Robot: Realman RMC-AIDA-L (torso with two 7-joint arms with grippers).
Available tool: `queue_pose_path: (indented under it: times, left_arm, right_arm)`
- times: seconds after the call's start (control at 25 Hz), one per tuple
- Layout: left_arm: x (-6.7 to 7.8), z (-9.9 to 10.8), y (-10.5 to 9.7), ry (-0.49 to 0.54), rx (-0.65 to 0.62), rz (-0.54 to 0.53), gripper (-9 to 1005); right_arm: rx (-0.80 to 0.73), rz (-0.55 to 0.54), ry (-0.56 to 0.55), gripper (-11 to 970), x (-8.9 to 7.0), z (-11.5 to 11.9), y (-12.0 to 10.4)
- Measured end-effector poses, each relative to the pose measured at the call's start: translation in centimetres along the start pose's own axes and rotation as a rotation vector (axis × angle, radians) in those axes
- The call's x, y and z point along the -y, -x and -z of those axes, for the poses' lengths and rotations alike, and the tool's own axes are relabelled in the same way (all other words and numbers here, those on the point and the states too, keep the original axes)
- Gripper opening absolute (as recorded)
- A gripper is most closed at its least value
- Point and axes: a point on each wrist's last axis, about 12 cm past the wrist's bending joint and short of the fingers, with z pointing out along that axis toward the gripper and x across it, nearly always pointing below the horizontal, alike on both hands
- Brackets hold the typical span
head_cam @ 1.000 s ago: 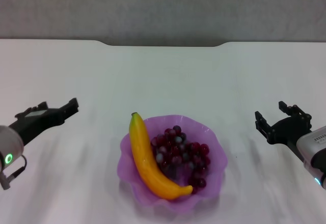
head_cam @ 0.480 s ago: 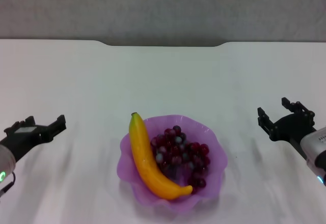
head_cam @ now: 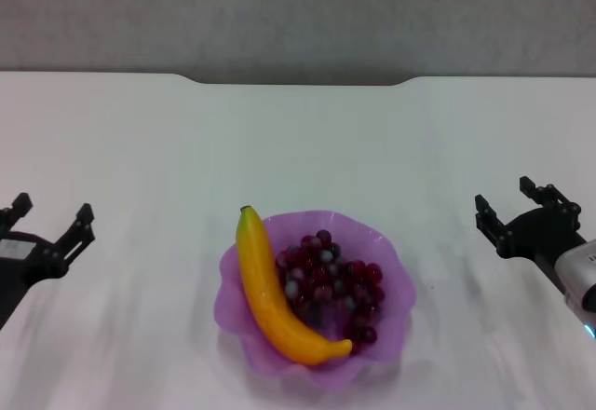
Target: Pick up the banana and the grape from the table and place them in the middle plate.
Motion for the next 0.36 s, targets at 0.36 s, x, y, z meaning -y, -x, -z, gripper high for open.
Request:
queue_pose_path:
  times: [0.36]
  left_arm:
    - [-0.9, 0.7, -1.4, 0.053, -0.030, 0.035, 876]
  right_arm:
    - [0.049, -0.011, -0.022, 666, 0.2, 0.9, -0.1]
